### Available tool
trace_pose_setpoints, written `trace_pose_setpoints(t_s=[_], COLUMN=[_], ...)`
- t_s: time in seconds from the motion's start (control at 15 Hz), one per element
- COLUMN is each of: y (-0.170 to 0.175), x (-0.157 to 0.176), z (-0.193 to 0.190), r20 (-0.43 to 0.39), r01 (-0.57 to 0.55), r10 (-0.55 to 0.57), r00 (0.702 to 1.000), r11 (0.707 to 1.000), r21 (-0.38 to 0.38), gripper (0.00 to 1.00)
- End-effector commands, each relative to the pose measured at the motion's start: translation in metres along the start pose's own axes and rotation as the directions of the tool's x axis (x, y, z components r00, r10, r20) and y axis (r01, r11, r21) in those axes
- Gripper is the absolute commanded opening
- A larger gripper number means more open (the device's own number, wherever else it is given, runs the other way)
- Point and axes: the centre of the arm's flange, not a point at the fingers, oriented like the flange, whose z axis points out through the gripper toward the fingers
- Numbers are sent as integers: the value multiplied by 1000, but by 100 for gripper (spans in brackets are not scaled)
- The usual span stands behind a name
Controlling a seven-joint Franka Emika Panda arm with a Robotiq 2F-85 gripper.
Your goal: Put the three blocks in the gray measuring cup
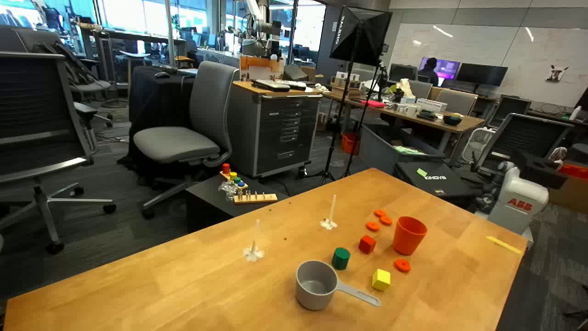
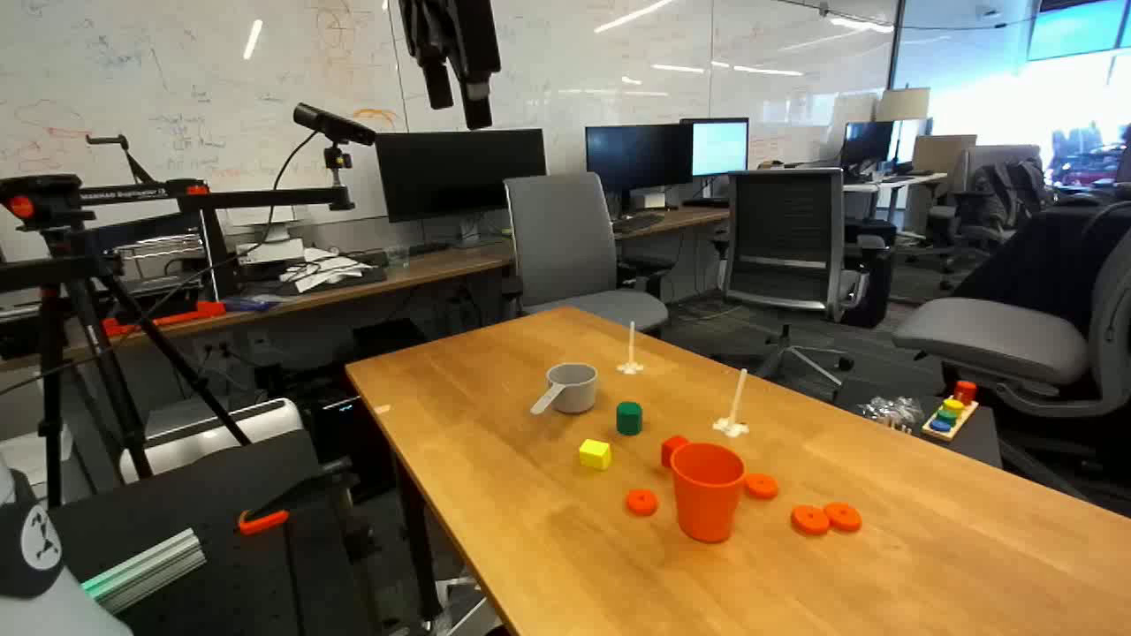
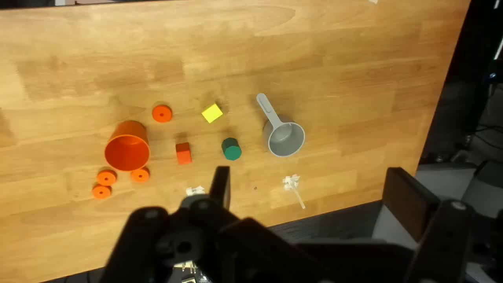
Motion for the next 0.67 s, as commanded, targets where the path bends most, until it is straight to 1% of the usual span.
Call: trace_pose_setpoints(t_s=[0.0, 0.33, 0.4, 0.47, 0.53, 0.6], y=[0, -1, -2, -2, -2, -6], x=[0, 0, -2, 1, 13, 35], z=[-1, -2, -10, -16, -16, -10], r20=[-1, -6, -52, -116, -150, -177], r01=[0, 1, 13, 17, 18, 27], r10=[0, -1, -14, -23, -30, -44], r00=[1000, 1000, 999, 993, 988, 983], r11=[1000, 1000, 1000, 998, 997, 995], r21=[0, 1, -22, -57, -82, -98], gripper=[100, 100, 100, 100, 100, 100])
